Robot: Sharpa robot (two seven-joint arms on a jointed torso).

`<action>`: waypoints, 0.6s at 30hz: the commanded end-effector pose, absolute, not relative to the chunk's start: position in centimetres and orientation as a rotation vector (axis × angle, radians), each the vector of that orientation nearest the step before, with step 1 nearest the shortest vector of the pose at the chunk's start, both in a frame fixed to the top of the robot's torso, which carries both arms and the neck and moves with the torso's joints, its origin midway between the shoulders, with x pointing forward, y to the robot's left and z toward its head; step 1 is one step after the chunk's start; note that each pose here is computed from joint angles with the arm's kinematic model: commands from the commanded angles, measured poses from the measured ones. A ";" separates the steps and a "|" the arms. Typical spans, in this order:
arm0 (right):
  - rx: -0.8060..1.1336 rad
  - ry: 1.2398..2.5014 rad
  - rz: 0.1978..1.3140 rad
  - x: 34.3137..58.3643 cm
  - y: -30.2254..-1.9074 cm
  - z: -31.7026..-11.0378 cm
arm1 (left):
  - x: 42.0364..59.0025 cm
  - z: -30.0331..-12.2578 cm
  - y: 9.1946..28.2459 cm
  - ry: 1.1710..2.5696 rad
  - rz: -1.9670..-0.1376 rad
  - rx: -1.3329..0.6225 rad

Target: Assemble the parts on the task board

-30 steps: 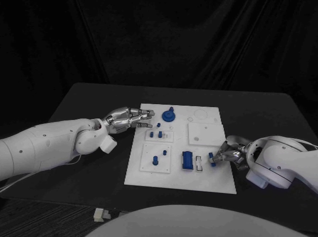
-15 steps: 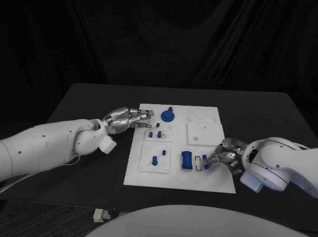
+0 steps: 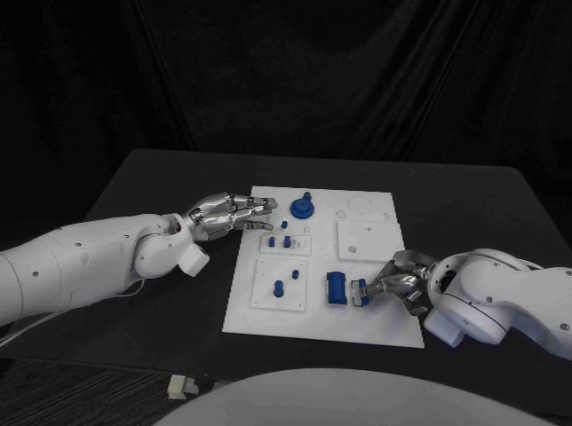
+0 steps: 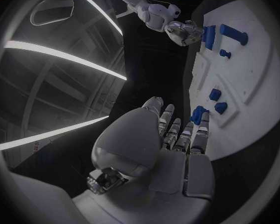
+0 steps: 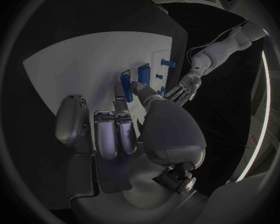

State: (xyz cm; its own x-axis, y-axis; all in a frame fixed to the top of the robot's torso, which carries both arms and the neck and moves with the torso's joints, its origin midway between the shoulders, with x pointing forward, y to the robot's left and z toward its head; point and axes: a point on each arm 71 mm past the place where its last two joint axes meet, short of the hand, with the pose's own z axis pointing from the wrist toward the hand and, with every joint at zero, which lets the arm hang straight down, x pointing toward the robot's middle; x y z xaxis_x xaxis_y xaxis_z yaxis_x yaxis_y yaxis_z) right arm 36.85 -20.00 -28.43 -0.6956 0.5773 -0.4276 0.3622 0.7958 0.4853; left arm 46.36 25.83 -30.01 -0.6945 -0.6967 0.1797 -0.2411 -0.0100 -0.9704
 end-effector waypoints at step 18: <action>0.631 2.447 0.465 36.9 -19.5 -29.2 | 46.3 -30.0 25.6 1.912 -1.773 -0.978</action>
State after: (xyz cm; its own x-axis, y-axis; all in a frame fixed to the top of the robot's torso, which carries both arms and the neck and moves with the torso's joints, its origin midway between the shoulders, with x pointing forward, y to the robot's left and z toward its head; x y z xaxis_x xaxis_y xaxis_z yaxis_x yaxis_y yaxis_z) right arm 37.18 -19.43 -28.74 -0.7076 0.5578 -0.4338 0.3416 0.8074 0.4810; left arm 46.36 25.81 -30.03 -0.6947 -0.6964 0.1798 -0.2426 -0.0084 -0.9701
